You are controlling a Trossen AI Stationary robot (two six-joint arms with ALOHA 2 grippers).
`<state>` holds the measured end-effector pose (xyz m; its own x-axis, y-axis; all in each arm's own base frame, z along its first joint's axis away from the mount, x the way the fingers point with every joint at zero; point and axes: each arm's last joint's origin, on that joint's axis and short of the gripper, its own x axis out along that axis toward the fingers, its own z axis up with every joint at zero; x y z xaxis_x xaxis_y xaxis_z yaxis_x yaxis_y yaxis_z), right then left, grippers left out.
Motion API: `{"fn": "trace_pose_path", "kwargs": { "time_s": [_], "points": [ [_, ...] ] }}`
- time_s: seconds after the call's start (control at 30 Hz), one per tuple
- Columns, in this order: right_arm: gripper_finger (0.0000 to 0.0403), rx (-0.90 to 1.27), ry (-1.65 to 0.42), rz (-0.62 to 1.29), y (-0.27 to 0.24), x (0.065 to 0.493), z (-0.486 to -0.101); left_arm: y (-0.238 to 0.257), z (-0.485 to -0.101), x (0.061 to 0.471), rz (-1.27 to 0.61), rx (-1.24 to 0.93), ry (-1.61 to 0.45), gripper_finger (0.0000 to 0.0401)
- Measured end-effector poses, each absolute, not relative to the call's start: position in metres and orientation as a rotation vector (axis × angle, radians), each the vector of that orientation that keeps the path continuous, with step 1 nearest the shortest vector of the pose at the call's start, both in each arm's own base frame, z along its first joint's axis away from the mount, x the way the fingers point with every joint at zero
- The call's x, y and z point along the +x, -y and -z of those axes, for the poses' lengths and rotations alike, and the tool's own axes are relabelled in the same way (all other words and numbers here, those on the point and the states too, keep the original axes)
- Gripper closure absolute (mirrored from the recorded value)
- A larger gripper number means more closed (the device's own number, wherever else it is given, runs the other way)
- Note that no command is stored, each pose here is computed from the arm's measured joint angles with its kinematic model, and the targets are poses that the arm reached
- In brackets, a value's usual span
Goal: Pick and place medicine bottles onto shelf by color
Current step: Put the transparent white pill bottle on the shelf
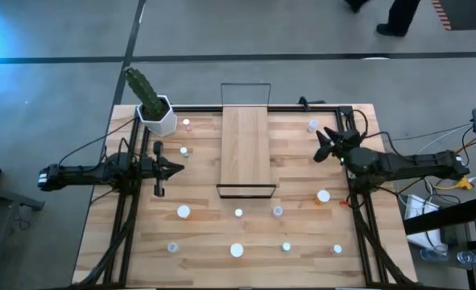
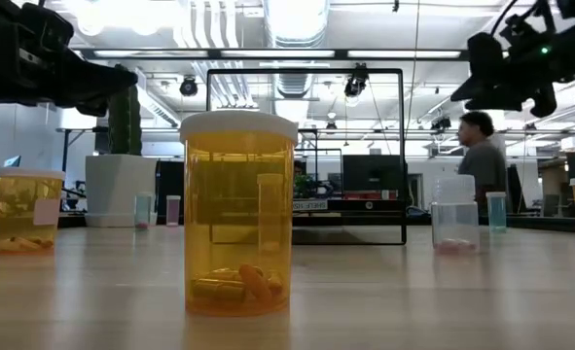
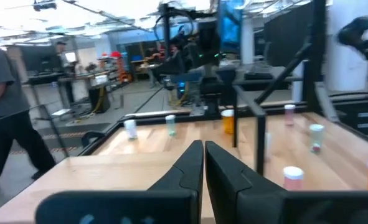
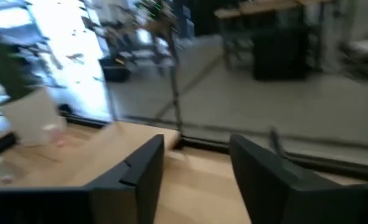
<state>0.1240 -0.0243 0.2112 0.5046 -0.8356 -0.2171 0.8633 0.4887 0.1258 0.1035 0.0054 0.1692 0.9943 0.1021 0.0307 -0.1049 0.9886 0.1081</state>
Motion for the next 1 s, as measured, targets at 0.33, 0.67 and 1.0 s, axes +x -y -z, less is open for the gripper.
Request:
{"fn": "trace_pose_path", "kwargs": {
  "time_s": [0.33, 0.67, 1.0],
  "points": [
    [0.015, 0.43, -0.351, 1.209, 0.049, 0.149, -0.223, -0.007, -0.169, 0.103, -0.176, 0.109, 0.018, 0.0401],
    [0.0153, 0.493, -0.458, 1.228, 0.069, 0.17, -0.203, -0.007, -0.168, 0.103, -0.176, 0.144, 0.002, 0.0401],
    [0.0117, 0.565, -0.474, 1.265, 0.092, 0.175, -0.193, -0.008, -0.168, 0.104, -0.177, 0.144, 0.004, 0.0401]
  ]
}}
